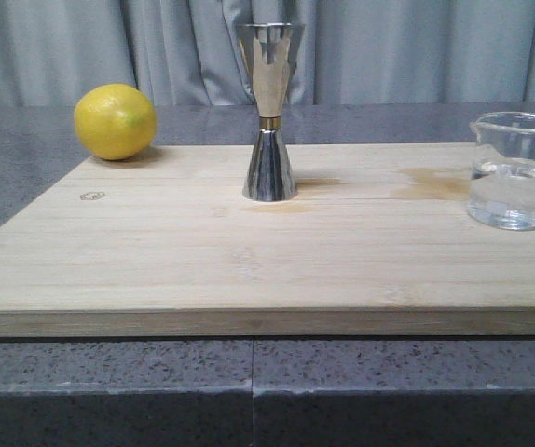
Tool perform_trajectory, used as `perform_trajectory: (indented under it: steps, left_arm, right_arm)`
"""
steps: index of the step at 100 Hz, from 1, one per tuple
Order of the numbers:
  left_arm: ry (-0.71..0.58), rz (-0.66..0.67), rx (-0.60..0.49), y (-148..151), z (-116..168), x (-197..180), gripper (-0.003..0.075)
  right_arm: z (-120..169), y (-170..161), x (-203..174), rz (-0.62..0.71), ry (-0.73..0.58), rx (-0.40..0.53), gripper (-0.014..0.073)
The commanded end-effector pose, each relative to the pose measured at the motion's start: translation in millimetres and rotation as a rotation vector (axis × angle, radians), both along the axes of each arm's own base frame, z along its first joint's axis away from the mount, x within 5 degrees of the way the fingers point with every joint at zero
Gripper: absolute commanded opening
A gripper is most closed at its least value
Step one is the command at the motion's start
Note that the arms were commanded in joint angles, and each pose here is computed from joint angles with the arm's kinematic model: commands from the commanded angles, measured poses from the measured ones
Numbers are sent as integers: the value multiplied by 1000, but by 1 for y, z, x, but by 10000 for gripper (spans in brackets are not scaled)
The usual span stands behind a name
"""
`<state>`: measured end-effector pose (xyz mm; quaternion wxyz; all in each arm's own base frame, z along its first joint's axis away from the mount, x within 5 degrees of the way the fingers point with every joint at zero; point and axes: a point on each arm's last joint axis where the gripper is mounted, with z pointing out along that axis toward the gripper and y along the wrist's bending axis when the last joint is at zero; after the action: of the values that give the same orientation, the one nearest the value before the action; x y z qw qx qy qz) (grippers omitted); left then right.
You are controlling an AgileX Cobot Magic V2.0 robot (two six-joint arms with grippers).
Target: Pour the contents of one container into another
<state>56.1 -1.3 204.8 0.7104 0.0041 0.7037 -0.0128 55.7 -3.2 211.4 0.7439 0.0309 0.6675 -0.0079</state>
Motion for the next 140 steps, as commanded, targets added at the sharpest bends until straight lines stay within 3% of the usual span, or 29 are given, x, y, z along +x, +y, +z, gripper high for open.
perform_trajectory:
  steps: [1, 69, 96, 108, 125, 140]
  left_arm:
    - [-72, 2, -16, 0, -1, -1, -19]
    - [-72, 2, -16, 0, -1, -1, -19]
    - [-172, -2, -62, 0, 14, -3, -19]
    - [-206, -8, -133, 1, 30, -7, -19]
    - [-163, -24, -129, -1, 57, -13, -19]
    - [-104, -35, -122, -2, 85, -16, -19]
  right_arm:
    - [6, 0, -3, -8, -98, -15, -72]
    - [6, 0, -3, -8, -98, -15, -71]
    - [7, 0, -3, -8, -96, -15, -72]
    - [17, 0, -5, -8, -79, -14, -72]
    - [53, 1, -15, -8, -94, -15, -72]
    - [83, 1, -21, -6, -14, -12, -72]
